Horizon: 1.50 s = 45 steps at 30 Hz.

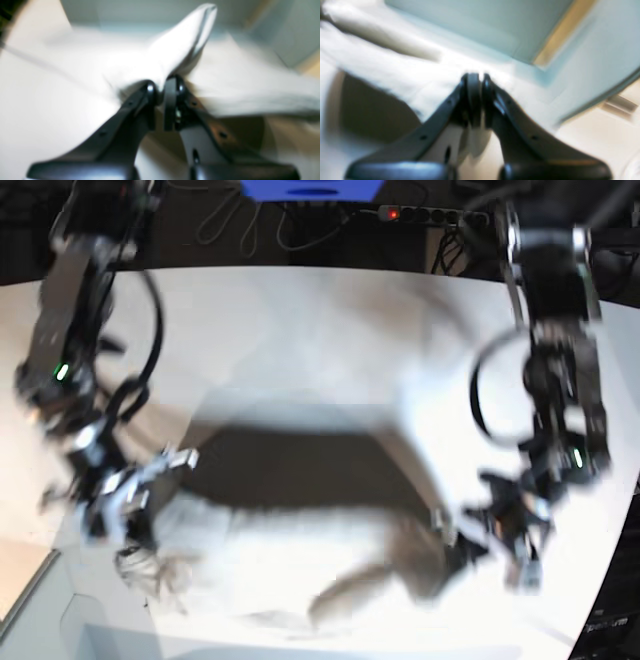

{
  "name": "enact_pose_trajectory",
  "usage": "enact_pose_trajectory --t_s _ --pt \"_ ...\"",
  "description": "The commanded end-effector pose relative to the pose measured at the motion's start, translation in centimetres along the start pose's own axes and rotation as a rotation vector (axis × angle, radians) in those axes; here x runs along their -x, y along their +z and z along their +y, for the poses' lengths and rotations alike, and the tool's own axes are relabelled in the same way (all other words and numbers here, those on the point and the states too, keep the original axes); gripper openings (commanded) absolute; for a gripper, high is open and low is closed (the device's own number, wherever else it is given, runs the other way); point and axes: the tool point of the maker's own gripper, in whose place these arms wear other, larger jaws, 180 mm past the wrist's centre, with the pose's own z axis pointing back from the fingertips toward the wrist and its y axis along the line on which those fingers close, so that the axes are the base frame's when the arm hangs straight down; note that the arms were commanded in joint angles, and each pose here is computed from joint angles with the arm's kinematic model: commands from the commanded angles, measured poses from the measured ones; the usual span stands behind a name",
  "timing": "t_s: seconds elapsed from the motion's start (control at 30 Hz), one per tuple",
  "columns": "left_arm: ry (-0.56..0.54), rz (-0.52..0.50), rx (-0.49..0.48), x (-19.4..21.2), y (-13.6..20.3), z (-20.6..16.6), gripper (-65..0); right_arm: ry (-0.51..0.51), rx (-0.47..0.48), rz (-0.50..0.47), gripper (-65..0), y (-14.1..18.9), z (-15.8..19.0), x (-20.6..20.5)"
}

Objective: Layout the t-shirt on the table in an organized manner, then fold the t-shirt properly
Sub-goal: 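Lift the shirt high with both grippers and lay it down spread, then pull the shirt's shoulder corners apart with both grippers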

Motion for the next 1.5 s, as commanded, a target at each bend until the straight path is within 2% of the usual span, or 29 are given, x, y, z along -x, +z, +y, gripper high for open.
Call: enact_pose_trajectory --t_s 0.0,0.17,0.27,0.37,0.47,0.57,0.63,0.8,0.93,1.07,1.3,1.47 --pt "-0.001 -0.029 0.011 -0.1 0.6 0.0 -64.8 -0.015 -0.004 -0.046 -65.0 0.6 0.5 -0.5" --pt "0.09 0.199 -0.003 11.3 3.5 0.0 -64.7 -0.126 -0.079 0.041 -65.0 4.6 5.5 5.3" --pt "0.14 0.302 -0.015 16.1 4.6 0.0 -64.5 -0.164 -0.133 0.096 -65.0 6.4 8.1 7.8" --pt "0.164 0.368 -0.028 18.6 5.3 0.5 -64.4 -0.192 -0.167 0.141 -65.0 7.9 9.8 9.6" --pt "0.186 0.369 -0.054 18.9 5.7 1.4 -58.7 -0.2 -0.178 0.161 -65.0 8.5 10.4 10.2" --pt "0.231 0.397 -0.063 19.8 6.6 1.7 -43.3 -0.193 -0.178 0.174 -65.0 8.7 10.2 10.6" --pt "0.264 0.405 -0.043 19.8 6.8 1.4 -35.4 -0.17 -0.184 0.188 -65.0 9.1 9.9 10.9" --pt "0.33 0.423 -0.017 20.0 9.2 1.8 -21.9 -0.154 -0.187 0.195 -65.0 9.4 9.6 11.1" --pt "0.428 0.388 -0.128 20.7 12.3 5.1 -14.2 -0.156 -0.15 0.211 -65.0 9.9 8.5 11.7" --pt "0.517 0.389 -0.183 22.5 13.0 6.3 -12.7 -0.149 -0.12 0.216 -65.0 10.0 7.3 11.9" --pt "0.641 0.441 -0.121 25.3 9.6 3.2 -12.7 -0.139 -0.078 0.226 -65.0 10.4 5.8 12.3" --pt "0.665 0.444 -0.11 25.5 8.6 2.9 -13.3 -0.141 -0.079 0.23 -65.0 10.4 5.8 12.4"
